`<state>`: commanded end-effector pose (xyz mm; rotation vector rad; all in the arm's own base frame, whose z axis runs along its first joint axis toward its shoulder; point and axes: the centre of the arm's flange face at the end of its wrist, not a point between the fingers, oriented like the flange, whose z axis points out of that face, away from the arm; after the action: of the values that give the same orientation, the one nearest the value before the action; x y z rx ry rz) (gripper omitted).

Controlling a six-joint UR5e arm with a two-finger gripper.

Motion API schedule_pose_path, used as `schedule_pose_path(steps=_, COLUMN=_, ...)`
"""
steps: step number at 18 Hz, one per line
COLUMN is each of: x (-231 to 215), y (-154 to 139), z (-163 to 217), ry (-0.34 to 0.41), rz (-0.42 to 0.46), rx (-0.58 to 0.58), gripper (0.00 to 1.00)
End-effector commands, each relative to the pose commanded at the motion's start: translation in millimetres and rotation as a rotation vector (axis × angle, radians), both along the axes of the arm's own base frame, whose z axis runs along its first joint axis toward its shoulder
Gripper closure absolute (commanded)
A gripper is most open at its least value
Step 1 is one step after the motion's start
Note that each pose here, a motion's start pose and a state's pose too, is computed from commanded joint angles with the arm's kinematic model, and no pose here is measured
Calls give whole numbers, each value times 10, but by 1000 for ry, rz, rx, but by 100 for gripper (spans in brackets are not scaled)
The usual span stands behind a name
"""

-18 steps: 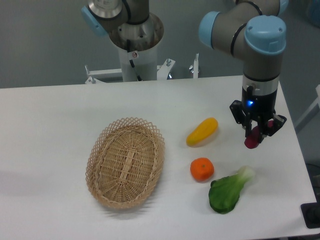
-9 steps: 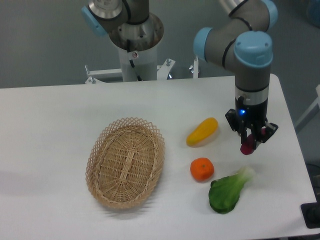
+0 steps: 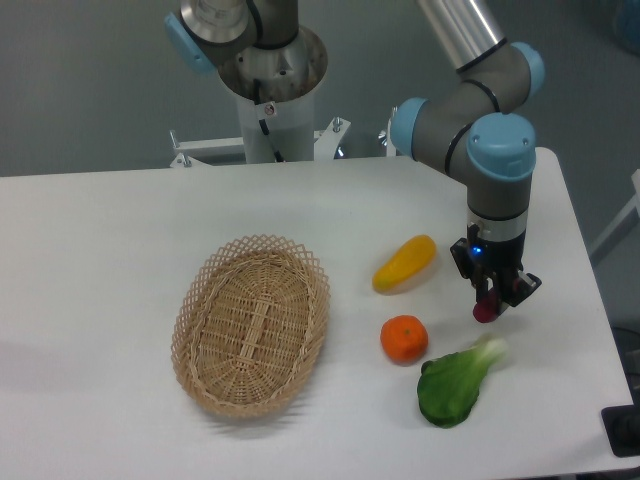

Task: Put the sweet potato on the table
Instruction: 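Lower the held sweet potato toward the table beside the yellow mango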

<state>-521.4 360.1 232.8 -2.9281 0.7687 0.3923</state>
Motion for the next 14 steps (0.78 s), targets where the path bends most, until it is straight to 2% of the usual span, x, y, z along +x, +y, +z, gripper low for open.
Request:
schedule_pose_path(steps=2, x=50, y=-20, z=-94, ry=-13, rz=-30, rx=-14, gripper=64)
schedule_pose_path(steps=8, x=122, y=-99, z=-231, ry=-44, rz=-22, rx=-26, gripper=62)
schedule_pose_path(steps=10, x=127, y=-101, z=-238, ry=-46, rz=-18, rx=-25, gripper=58)
schedule_pose_path(steps=11, x=127, y=-101, z=-238, ry=-46, rz=-18, rx=-25, gripper=53)
schedule_pose_path(steps=12, x=133, y=-92, z=-238, ry=-47, rz=-20, rx=-24, gripper=43)
schedule_pose_path(steps=14, x=128, y=-90, z=-231, ry=-46, rz=-15, rx=-22, gripper=5)
